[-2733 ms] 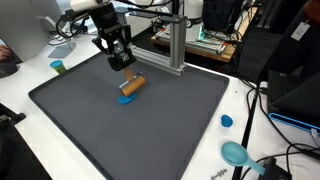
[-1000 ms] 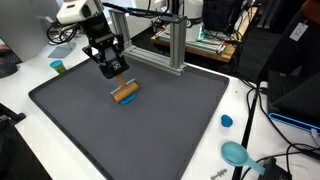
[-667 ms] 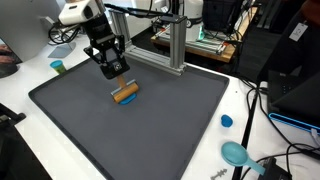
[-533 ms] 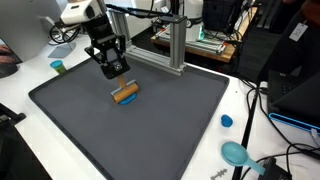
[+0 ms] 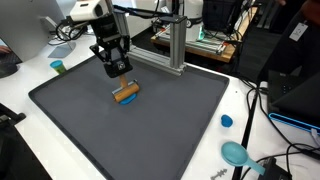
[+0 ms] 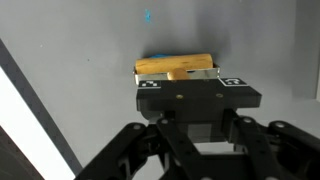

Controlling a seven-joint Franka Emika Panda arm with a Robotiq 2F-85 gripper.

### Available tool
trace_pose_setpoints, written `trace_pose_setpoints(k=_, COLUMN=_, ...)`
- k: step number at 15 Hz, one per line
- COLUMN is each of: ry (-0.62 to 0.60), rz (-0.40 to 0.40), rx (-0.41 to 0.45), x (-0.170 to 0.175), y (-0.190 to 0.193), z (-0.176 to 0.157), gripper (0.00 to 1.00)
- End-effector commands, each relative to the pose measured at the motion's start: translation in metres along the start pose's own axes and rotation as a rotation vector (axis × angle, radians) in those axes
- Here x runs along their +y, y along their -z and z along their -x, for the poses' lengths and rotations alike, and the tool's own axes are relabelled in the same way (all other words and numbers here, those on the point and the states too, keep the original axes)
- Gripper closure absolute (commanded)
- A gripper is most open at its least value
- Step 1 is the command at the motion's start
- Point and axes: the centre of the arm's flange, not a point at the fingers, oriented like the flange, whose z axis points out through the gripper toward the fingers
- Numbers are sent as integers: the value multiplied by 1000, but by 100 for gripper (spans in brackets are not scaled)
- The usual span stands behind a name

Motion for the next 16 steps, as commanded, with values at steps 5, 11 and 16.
trace_pose_setpoints(k=5, ry=-11, rz=-7, rx=17, x=7, y=-2, z=-3, gripper=78)
trace_pose_setpoints(k=11, ry=29, rz=-69, rx=30, x=10, y=-27, z=-28, gripper=78)
trace_pose_setpoints(k=16, ry=4, rz=-93, rx=7, x=20, y=-38, z=-21, gripper=78)
